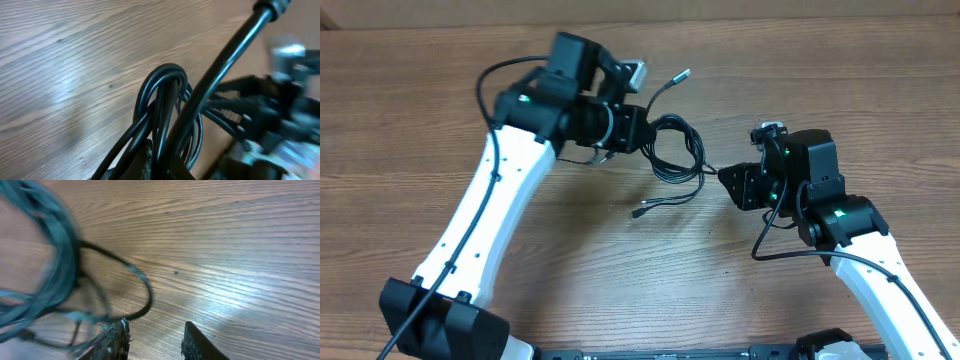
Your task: Untangle cables
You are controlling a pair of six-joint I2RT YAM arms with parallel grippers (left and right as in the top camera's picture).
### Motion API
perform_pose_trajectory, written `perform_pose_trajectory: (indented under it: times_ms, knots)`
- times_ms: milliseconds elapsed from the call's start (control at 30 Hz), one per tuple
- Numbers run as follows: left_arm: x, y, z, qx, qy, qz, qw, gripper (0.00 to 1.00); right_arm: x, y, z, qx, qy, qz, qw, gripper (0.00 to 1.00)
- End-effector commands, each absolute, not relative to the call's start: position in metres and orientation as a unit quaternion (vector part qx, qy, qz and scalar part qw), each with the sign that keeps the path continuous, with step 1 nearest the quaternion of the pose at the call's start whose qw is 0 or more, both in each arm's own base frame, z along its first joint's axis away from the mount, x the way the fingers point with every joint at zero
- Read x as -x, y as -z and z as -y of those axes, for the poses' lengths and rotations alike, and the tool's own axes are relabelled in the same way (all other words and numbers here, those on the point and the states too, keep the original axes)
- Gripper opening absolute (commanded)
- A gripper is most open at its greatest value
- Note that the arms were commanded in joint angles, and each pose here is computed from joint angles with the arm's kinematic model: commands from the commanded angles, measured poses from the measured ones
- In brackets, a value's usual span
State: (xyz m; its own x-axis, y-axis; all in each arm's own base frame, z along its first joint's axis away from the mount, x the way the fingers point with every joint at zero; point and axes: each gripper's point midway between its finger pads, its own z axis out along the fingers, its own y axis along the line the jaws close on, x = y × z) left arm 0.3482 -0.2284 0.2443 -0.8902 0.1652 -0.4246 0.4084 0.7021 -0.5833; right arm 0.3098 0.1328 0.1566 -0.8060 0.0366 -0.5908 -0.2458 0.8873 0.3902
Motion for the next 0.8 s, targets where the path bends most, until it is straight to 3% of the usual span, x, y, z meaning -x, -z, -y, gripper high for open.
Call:
perform_pose_trajectory:
  times_ms: [0,133,233,367,500,767]
  knots:
    - [-0.335,-0.282,0.231,-0.233,0.434,-0.848,0.194,0.04,-0.315,-0.159,-0.127,0.042,-0.216,-0.923,0.315,0.33]
    - [-0.328,-0.273,0.224,-0.288,0.41,-0.841,0.203,0.04,-0.315,-0.159,-0.127,0.042,-0.216,-0.924,0.313,0.34]
    - [-0.336,-0.258,0.21,-0.29,0.351,-0.865,0.209,0.04,-0.314,-0.159,-0.128,0.043,-0.219,-0.924,0.311,0.43]
    - [-0.334,-0.253,0.206,-0.314,0.333,-0.864,0.211,0.04,-0.312,-0.16,-0.131,0.047,-0.228,-0.922,0.309,0.44]
    - [-0.326,-0.25,0.205,-0.379,0.319,-0.841,0.218,0.04,-0.304,-0.173,-0.156,0.113,-0.293,-0.898,0.309,0.44]
    - [-0.319,-0.249,0.205,-0.385,0.327,-0.838,0.206,0.04,-0.297,-0.189,-0.176,0.154,-0.352,-0.869,0.312,0.48]
